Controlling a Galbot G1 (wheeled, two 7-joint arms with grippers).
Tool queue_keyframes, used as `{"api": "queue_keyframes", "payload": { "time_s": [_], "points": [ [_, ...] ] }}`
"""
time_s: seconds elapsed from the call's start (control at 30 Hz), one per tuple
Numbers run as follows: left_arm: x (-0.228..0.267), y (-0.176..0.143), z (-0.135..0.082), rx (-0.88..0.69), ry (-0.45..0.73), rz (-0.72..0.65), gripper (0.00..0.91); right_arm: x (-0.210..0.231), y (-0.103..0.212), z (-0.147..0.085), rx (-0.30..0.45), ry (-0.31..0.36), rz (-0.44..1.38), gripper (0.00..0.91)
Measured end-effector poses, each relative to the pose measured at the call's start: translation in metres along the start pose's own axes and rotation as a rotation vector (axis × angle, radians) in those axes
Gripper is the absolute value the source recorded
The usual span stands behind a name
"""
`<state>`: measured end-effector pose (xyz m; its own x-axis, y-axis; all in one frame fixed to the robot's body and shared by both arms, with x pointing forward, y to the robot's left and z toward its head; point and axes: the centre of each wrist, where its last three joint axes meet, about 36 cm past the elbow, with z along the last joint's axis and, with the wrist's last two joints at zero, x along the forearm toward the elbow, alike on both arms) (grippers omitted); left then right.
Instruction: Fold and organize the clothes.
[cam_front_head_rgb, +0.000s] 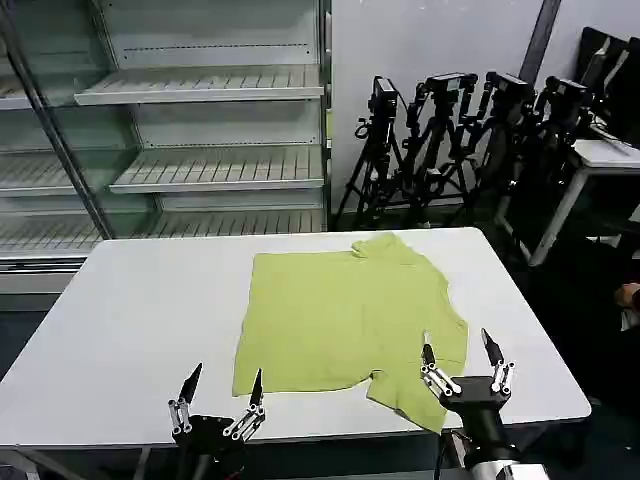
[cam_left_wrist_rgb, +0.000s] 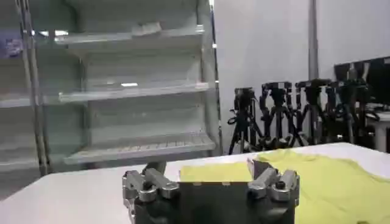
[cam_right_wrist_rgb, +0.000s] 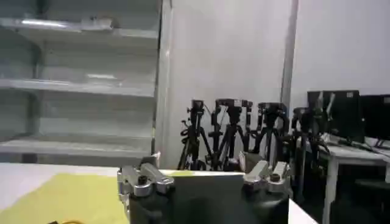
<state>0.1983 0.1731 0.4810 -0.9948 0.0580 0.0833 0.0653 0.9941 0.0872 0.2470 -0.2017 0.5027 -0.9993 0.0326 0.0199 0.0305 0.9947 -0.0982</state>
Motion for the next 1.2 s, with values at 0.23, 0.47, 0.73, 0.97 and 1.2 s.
{"api": "queue_keyframes", "payload": {
  "time_s": [0.23, 0.47, 0.73, 0.97, 1.2],
  "points": [
    [-0.020, 0.003, 0.009, -0.020, 0.094, 0.006, 0.907, -0.015, 0.006, 0.008, 0.004, 0.069, 0.012, 0.907],
    [-0.042, 0.001, 0.021, -0.035, 0.195, 0.037, 0.907, -0.025, 0.009, 0.021, 0.007, 0.158, 0.023, 0.907],
    [-0.060, 0.000, 0.033, -0.072, 0.292, 0.030, 0.907, -0.018, 0.016, 0.028, -0.003, 0.274, 0.024, 0.907],
    [-0.068, -0.002, 0.035, -0.077, 0.328, 0.022, 0.907, -0.006, 0.023, 0.034, -0.006, 0.343, 0.019, 0.907],
    [-0.078, 0.002, 0.038, -0.089, 0.346, 0.008, 0.907, 0.003, 0.034, 0.042, 0.003, 0.385, 0.021, 0.907]
  ]
}}
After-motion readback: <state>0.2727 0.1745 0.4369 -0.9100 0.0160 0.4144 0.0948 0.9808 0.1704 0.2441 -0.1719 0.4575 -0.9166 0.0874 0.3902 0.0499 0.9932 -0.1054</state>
